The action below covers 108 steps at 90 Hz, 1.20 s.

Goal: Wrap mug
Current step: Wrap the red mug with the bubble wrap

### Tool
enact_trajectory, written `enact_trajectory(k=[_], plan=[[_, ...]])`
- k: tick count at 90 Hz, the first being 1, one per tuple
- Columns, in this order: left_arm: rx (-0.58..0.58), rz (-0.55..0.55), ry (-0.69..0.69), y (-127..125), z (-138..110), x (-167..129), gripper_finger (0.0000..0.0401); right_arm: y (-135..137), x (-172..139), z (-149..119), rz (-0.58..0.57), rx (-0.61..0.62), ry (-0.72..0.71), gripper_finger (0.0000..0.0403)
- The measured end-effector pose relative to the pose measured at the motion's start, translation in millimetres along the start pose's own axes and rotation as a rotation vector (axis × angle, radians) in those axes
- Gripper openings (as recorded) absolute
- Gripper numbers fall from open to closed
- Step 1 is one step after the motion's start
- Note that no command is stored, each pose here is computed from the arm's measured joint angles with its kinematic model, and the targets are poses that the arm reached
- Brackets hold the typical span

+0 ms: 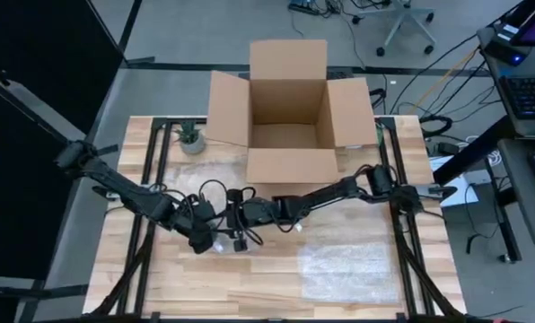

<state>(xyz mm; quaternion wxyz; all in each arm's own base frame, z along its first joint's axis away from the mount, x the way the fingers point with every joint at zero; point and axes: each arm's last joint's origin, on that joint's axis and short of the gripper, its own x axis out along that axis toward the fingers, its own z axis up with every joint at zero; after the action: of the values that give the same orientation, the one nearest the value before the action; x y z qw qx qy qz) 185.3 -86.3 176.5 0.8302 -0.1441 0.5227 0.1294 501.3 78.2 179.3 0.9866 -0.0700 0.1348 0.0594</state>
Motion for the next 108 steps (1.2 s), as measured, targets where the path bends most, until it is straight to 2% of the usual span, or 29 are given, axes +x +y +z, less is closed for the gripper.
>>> enact_trajectory(k=[18,57,92,108], plan=[[-0.004,-0.004,-0.001,-1,1,-1,0.0212,1,7,-7,-0.003,0.018,-0.042,0.0157],[-0.017,-0.033,-0.024,-4,6,-7,0.0212,4,12,-20,0.004,0.022,0.001,0.0157],[-0.031,-0.084,-0.076,0,18,-52,0.0212,3,12,-21,0.005,0.017,0.013,0.0157],[-0.037,0.009,-0.110,11,14,-60,0.0212,3,12,-21,0.005,0.017,0.015,0.0157]])
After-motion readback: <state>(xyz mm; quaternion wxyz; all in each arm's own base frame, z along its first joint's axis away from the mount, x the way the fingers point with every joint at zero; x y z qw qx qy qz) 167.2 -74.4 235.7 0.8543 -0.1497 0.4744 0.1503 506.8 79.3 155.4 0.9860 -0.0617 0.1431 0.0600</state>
